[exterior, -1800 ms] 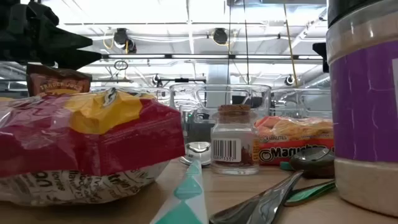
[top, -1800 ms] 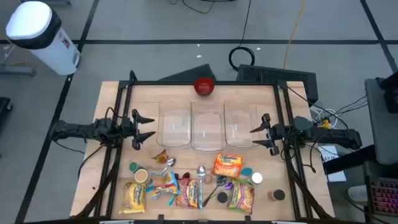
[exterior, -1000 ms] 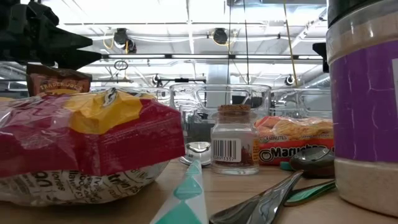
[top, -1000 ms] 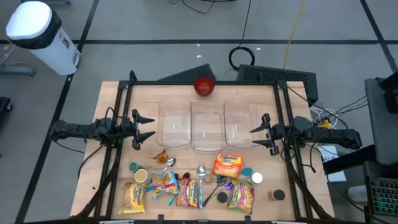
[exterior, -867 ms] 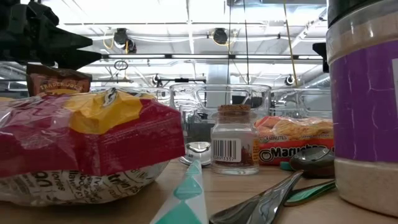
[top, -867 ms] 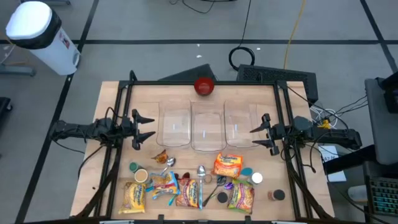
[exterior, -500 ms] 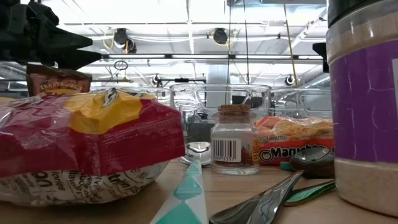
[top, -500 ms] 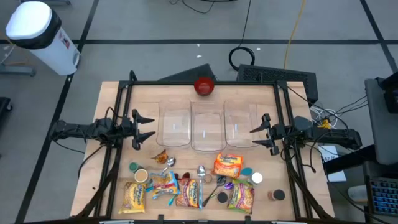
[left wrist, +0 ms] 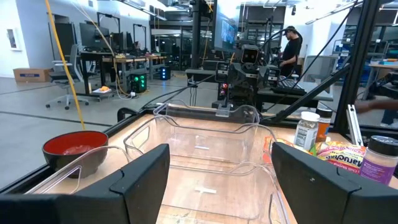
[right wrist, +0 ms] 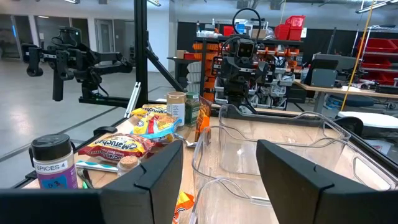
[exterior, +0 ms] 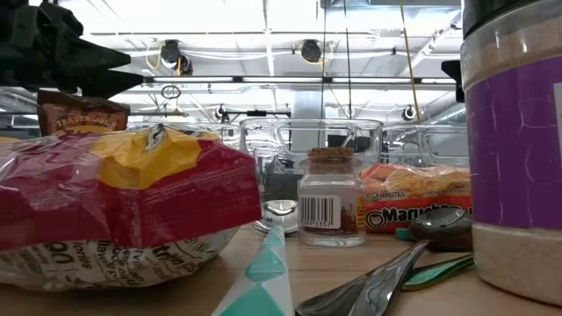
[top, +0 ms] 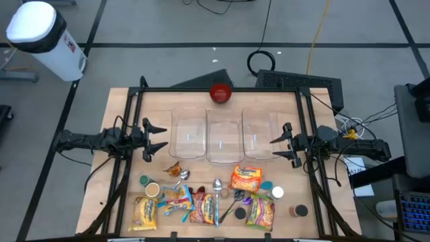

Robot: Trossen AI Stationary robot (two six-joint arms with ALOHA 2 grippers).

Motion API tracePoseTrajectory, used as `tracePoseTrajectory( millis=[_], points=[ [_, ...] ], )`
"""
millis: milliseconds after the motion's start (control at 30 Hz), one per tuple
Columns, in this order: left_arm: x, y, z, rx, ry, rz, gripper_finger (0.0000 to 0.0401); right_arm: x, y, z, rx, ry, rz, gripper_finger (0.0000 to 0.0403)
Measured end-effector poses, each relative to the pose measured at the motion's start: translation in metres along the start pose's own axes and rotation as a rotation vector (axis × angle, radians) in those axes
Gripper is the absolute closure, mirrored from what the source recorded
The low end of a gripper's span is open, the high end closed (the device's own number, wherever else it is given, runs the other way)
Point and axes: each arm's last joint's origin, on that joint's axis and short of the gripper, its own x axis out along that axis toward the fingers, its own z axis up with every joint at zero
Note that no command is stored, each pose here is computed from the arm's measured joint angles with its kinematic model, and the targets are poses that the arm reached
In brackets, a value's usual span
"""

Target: Pick & Place Food Item

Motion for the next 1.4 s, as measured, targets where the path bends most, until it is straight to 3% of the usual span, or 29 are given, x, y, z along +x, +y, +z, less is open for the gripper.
tracePoseTrajectory(
  millis=[1167, 1300, 1400],
  points=[
    [0.000, 0.000, 0.000, 0.000, -0.001, 0.000, 0.0116, 0.000, 0.000, 0.000, -0.001, -0.001, -0.001, 0.0206],
    [0.000, 0.000, 0.000, 0.000, 0.000, 0.000, 0.0116, 0.000, 0.000, 0.007, -0.035, -0.069, 0.001, 0.0206],
    [0.000, 0.000, 0.000, 0.000, 0.000, 0.000, 0.0116, -0.001, 0.001, 0.017, 0.060, -0.172, 0.036, 0.0206]
  ],
)
